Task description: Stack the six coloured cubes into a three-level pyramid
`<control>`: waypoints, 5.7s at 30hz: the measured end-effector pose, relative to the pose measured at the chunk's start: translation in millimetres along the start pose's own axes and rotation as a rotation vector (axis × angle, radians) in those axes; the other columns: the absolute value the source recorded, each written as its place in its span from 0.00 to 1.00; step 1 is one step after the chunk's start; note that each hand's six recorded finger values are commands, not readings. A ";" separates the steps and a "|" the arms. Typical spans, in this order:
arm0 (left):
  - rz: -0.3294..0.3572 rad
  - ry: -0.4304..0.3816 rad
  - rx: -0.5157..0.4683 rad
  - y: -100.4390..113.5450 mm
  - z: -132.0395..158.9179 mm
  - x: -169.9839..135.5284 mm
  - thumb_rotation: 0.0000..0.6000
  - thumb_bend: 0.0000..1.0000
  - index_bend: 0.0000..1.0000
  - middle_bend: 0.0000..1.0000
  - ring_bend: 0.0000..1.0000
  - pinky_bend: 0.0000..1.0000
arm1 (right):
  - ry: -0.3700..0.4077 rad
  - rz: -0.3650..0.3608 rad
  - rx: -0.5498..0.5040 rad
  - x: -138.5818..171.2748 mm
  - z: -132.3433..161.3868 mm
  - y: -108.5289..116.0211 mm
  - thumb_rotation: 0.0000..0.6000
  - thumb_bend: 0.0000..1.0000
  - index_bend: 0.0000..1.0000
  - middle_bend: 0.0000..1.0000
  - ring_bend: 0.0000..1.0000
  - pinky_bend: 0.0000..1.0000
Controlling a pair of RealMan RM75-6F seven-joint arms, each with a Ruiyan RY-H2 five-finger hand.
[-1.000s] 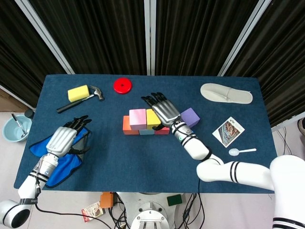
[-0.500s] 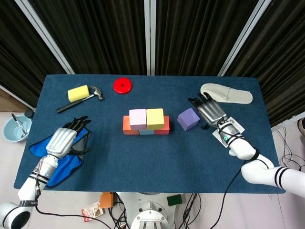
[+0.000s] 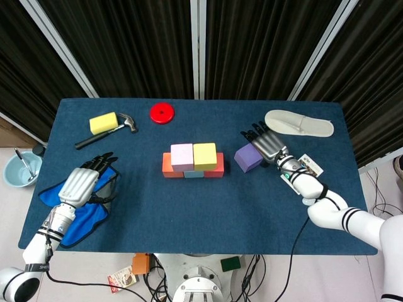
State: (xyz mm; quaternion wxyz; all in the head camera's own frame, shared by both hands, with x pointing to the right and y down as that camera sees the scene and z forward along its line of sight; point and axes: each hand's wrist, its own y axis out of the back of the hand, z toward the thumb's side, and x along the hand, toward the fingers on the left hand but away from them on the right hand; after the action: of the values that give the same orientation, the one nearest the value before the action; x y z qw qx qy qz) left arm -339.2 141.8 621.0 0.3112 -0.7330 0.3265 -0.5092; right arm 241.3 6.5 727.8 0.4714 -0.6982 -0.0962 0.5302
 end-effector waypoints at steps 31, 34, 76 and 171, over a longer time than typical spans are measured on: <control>0.008 0.004 0.013 1.8 -4.6 -10.8 0.77 0.19 0.10 0.04 0.10 0.23 | 0.002 -0.143 -0.212 42.5 -3.1 51.7 1.00 0.21 0.56 0.44 0.13 0.00; 0.001 0.007 0.041 -0.2 -5.7 -13.6 0.76 0.19 0.10 0.04 0.10 0.23 | -0.019 -0.171 -0.260 58.5 1.9 77.1 1.00 0.21 0.56 0.45 0.14 0.00; 0.000 0.044 0.070 -9.5 -15.8 -15.6 0.78 0.19 0.10 0.04 0.10 0.23 | -0.079 -0.036 -0.195 4.2 151.1 175.7 1.00 0.14 0.11 0.14 0.06 0.00; -0.004 0.055 -0.006 -19.8 -30.9 -23.1 0.78 0.19 0.10 0.04 0.10 0.23 | -0.033 -0.078 -0.167 -7.5 159.6 173.0 1.00 0.13 0.39 0.36 0.09 0.00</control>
State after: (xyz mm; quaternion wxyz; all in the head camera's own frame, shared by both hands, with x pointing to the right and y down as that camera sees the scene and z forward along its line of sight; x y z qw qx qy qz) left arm -371.5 168.0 632.9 0.2989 -0.7204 0.3351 -0.5287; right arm 42.3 -2.4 602.2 0.4300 -0.7221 -0.1751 0.5128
